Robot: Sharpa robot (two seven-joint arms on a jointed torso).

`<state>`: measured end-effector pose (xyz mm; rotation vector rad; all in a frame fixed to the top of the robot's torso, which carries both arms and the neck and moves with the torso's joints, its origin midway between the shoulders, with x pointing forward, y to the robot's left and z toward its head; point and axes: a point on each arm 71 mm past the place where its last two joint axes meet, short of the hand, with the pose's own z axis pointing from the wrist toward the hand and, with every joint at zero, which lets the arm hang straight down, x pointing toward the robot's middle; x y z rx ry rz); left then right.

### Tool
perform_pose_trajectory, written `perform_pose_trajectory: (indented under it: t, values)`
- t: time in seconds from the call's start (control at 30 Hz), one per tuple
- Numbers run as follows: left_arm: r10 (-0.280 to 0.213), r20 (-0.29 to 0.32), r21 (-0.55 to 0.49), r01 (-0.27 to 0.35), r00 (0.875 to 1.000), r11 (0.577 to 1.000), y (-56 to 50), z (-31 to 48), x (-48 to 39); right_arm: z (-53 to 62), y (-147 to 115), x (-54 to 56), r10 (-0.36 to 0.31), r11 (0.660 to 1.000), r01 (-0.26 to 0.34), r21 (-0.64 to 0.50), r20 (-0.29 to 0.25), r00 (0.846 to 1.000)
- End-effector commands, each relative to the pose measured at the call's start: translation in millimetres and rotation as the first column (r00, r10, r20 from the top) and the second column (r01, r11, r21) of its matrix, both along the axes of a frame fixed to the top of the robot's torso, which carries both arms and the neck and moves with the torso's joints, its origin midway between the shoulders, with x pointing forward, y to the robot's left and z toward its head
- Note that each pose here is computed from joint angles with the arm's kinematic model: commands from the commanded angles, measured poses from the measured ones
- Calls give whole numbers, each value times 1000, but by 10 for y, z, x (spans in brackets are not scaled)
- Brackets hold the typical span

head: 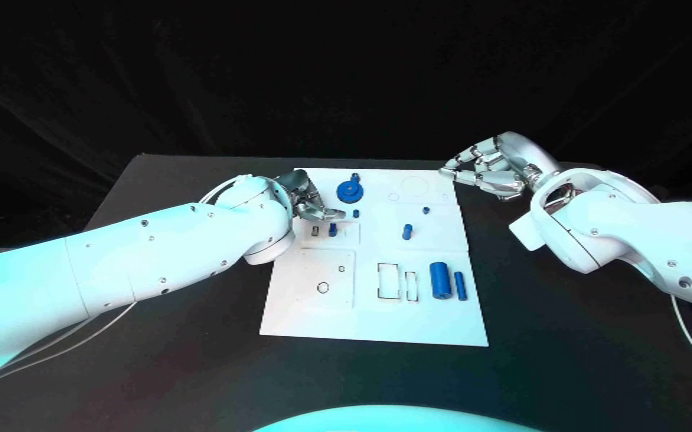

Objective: Assemble the parts on the task board

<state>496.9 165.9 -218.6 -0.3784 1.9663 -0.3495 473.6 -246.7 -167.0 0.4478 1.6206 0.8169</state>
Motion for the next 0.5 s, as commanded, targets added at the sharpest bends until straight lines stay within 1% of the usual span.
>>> perform_pose_trajectory:
  t: [0.03, 0.07, 0.13, 0.2, 0.23, 0.37, 0.4, 0.5]
  values:
    - [1, -34, -15, -2, 999, 1000, 15, 90, 35, -1, 6, -1, 7, 1000, -7, -5, 11, 1000]
    - [2, -36, -16, -3, 999, 1000, 30, 125, 59, -2, 6, 0, 7, 1000, -7, -5, 11, 1000]
    - [0, -45, -22, -1, 999, 1000, 80, 216, 133, -4, 6, 1, 6, 1000, -6, -5, 10, 1000]
    - [1, -54, -31, -2, 999, 1000, 128, 290, 205, -6, 7, 1, 6, 1000, -6, -5, 10, 1000]
    - [1, -56, -34, -3, 998, 999, 140, 309, 225, -6, 8, 1, 7, 1000, -6, -5, 10, 1000]
    - [-2, -63, -48, -1, 998, 999, 247, 486, 432, -9, 16, 4, 8, 1000, -8, -5, 8, 1000]
    - [-4, -66, -46, 1, 998, 999, 265, 515, 474, -10, 18, 4, 9, 1000, -9, -5, 8, 1000]
    - [-3, -85, -32, 0, 996, 999, 305, 553, 572, -12, 26, 5, 11, 1000, -11, -5, 7, 1000]
